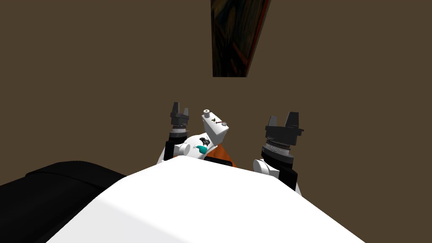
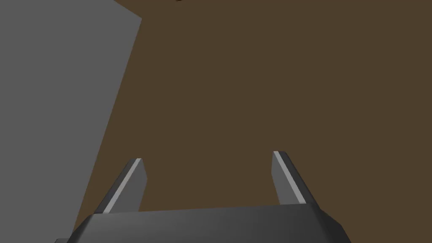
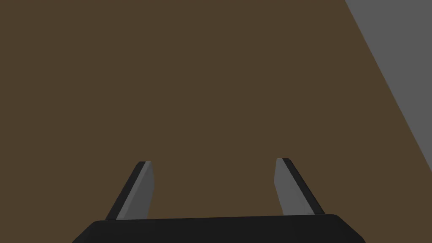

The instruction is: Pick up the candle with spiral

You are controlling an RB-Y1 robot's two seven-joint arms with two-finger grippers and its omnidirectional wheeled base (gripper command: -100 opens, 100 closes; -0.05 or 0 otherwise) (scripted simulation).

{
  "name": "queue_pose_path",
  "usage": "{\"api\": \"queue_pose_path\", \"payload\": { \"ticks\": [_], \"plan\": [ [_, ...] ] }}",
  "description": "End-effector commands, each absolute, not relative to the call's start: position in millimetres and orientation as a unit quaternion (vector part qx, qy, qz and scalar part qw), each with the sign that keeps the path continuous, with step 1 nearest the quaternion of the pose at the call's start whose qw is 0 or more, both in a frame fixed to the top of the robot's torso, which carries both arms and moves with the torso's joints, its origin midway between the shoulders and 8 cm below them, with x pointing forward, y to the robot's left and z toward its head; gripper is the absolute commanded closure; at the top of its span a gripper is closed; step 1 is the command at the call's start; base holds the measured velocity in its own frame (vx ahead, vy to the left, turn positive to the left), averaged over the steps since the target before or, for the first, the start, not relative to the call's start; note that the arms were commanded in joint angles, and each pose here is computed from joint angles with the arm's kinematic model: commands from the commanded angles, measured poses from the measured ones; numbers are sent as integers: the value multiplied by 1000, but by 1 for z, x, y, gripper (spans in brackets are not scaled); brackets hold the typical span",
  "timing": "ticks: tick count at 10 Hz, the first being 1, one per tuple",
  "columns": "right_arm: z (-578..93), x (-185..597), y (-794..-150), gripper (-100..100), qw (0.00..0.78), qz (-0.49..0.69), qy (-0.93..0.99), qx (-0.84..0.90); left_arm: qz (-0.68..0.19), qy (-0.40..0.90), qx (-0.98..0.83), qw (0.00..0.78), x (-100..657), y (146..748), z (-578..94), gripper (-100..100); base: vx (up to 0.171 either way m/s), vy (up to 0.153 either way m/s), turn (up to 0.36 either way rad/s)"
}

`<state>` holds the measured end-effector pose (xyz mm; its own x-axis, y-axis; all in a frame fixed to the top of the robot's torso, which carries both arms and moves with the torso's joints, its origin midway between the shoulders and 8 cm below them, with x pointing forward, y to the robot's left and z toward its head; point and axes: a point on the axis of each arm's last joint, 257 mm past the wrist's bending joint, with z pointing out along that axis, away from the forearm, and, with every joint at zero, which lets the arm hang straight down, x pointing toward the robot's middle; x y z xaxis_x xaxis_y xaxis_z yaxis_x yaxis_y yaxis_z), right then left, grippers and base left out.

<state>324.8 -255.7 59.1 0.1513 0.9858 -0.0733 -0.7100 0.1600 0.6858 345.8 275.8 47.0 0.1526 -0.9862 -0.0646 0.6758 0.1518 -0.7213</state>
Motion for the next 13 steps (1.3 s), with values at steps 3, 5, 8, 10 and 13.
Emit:
{"api": "queue_pose_path", "payload": {
  "ticks": [3, 5, 8, 10, 13],
  "plan": [
    [59, 325, -256, 0, 713, 594, 267, 258, -605, 307, -286, 677, 363, 266, 44, -100, 19, 34, -152],
    [59, 325, -256, 0, 713, 594, 267, 258, -618, 319, -294, 656, 374, 259, 44, -100, 24, 51, -203],
    [59, 325, -256, 0, 713, 594, 267, 258, -622, 331, -306, 640, 383, 256, 39, -100, 10, 34, -92],
    [59, 325, -256, 0, 713, 594, 267, 258, -627, 340, -316, 626, 390, 252, 37, -100, 8, 27, -128],
    [59, 325, -256, 0, 713, 594, 267, 258, -640, 352, -333, 596, 404, 244, 35, -100, 11, 32, -167]
  ]
}}
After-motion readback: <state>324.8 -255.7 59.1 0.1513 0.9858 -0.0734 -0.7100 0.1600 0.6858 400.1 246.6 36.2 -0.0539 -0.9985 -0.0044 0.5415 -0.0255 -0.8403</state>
